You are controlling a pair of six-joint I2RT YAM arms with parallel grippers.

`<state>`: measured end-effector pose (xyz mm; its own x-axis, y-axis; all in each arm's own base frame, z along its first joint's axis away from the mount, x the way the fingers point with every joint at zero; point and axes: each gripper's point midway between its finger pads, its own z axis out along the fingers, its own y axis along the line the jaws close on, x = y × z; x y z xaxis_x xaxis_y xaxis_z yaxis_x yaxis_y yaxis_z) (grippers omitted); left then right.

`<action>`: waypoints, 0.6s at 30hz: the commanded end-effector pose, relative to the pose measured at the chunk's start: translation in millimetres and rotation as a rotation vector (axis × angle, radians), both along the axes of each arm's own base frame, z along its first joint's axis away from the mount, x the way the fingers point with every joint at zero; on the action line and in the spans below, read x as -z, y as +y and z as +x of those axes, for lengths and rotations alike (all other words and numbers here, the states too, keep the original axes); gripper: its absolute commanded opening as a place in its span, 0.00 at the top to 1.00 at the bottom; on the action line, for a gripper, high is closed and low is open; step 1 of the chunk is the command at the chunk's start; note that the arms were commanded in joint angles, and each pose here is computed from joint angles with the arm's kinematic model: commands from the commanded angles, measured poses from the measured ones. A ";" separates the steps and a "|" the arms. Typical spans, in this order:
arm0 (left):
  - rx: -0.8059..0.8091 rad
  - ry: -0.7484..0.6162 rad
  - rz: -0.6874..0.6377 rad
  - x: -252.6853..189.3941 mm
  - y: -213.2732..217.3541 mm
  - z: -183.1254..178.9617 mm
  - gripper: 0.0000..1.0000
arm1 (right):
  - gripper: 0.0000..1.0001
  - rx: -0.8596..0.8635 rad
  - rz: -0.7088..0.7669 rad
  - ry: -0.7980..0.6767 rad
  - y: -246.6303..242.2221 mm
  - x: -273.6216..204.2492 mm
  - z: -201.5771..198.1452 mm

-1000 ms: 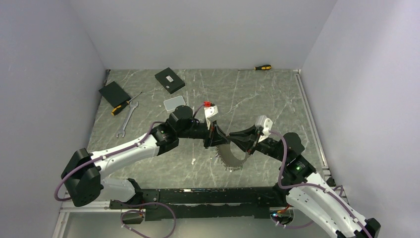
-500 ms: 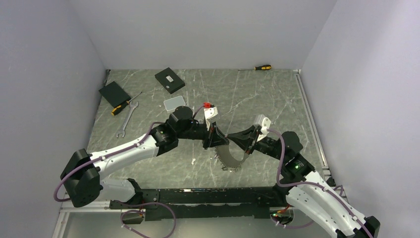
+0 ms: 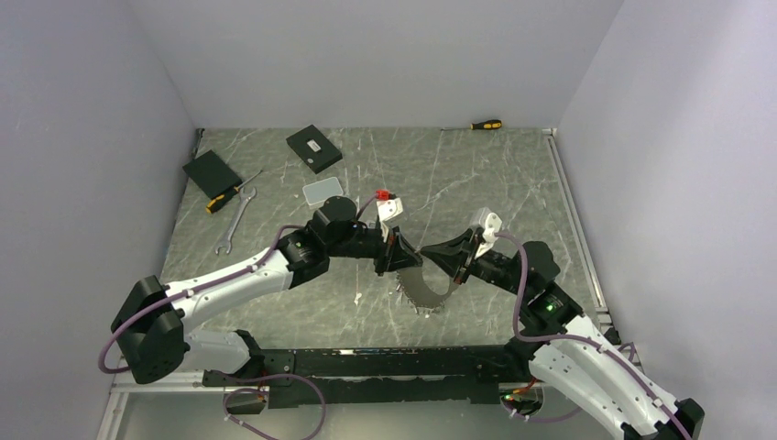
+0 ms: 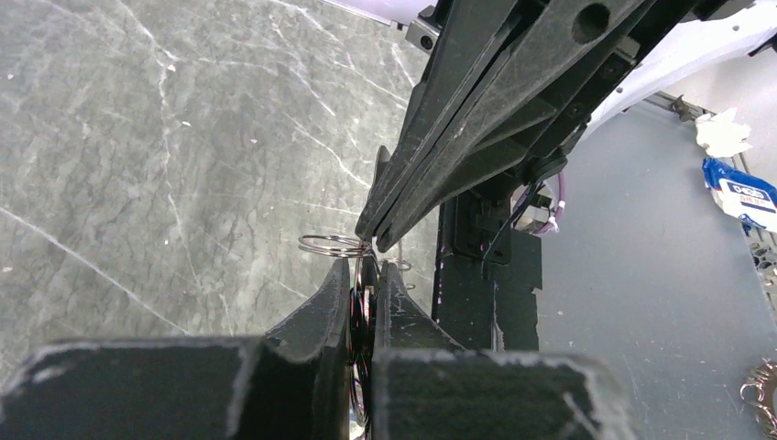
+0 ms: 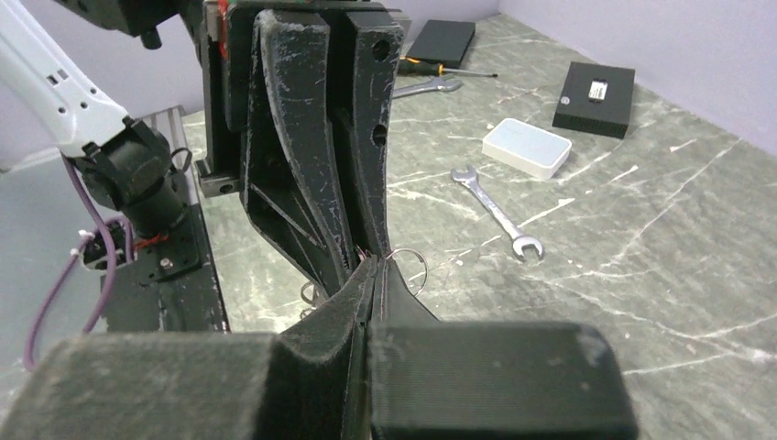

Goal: Put the keys on the keyring

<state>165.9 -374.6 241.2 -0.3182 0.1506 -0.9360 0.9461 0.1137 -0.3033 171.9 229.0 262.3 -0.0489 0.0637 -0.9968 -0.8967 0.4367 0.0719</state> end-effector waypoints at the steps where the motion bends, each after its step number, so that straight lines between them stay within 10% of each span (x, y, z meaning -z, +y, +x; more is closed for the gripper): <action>1: -0.018 -0.097 -0.054 -27.4 1.9 5.6 1.00 | 1.00 0.042 0.084 0.046 -0.3 -28.7 5.0; 9: -0.034 -0.113 -0.036 -24.2 2.8 9.0 1.00 | 0.99 0.060 0.105 0.102 -1.1 -32.6 5.7; 18: -0.086 -0.057 0.015 -19.8 2.2 17.6 1.00 | 0.75 0.138 0.009 0.169 -6.5 -22.7 18.0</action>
<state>174.6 -369.3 228.4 -0.3096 0.1912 -0.9315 0.9443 0.1770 -0.2775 185.3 228.0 267.0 -0.2254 0.0848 -0.9706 -0.8248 0.5135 0.2365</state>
